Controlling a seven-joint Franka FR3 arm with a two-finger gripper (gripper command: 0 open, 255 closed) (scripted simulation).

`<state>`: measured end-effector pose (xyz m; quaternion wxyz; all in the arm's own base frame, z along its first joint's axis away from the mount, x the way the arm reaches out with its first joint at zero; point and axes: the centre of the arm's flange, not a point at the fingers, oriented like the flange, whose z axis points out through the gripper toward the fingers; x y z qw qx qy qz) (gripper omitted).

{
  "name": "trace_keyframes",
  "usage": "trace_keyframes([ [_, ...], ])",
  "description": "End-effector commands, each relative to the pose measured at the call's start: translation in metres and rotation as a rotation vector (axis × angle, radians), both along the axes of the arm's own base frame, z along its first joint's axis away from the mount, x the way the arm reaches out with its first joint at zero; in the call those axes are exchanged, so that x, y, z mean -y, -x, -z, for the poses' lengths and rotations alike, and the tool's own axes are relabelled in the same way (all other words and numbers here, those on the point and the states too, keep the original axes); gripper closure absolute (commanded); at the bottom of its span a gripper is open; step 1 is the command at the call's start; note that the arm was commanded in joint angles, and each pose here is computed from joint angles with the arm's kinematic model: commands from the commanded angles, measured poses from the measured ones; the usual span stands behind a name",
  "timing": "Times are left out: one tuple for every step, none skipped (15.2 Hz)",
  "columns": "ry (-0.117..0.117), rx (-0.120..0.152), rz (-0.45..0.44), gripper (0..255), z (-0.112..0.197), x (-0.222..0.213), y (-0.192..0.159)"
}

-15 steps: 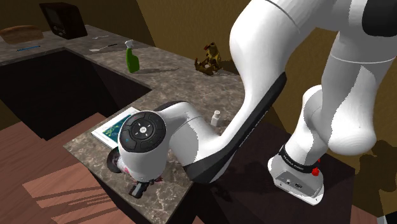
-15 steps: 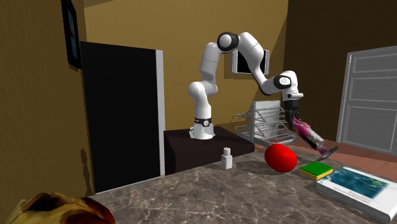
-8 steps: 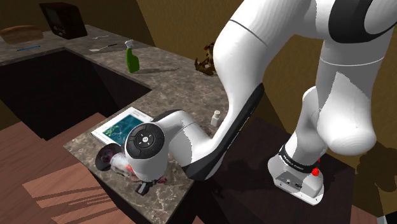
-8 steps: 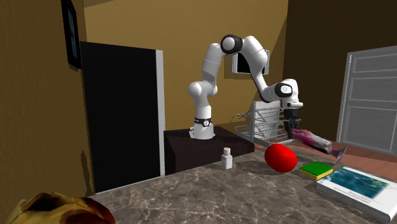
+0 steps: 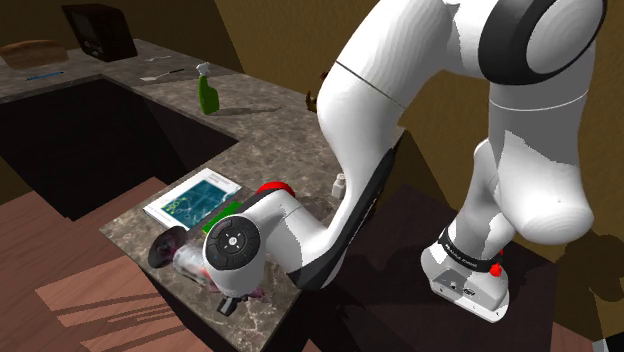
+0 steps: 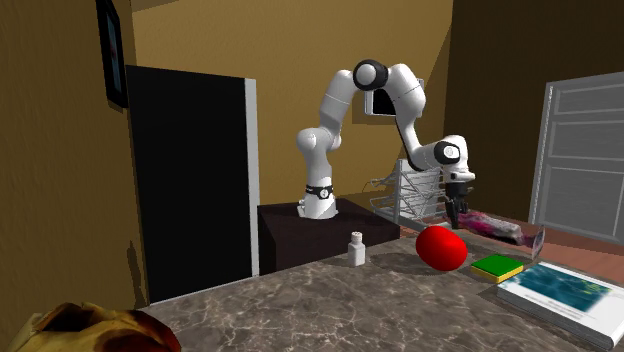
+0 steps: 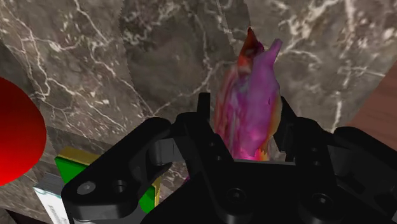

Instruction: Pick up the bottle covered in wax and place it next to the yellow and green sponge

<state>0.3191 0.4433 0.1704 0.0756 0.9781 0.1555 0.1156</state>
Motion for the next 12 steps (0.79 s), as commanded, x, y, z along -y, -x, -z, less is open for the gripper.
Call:
trace_keyframes([
  [-0.001, 0.001, 0.000, 255, 0.0086, 0.0005, -0.0008],
  [-0.001, 0.001, 0.000, 255, 0.0086, 0.0005, -0.0008],
  [-0.001, 0.001, 0.000, 255, 0.0086, 0.0005, -0.0008],
  [-0.001, 0.001, 0.000, 255, 0.0086, 0.0005, -0.0008],
  [-0.001, 0.001, 0.000, 255, 0.0086, 0.0005, -0.0008],
  [-0.001, 0.001, 0.000, 255, 0.0086, 0.0005, -0.0008],
  [-0.001, 0.001, 0.000, 255, 0.0086, 0.0005, -0.0008],
  [-0.001, 0.001, 0.000, 255, 0.0086, 0.0005, -0.0008],
  [-0.001, 0.001, 0.000, 0, 0.0086, 0.0005, -0.0007],
  [-0.001, 0.001, 0.000, 0, 0.0085, 0.0006, -0.0007],
  [-0.001, 0.001, 0.000, 0, 0.0086, 0.0006, -0.0007],
  [-0.001, 0.001, 0.000, 0, 0.0086, 0.0006, -0.0007],
])
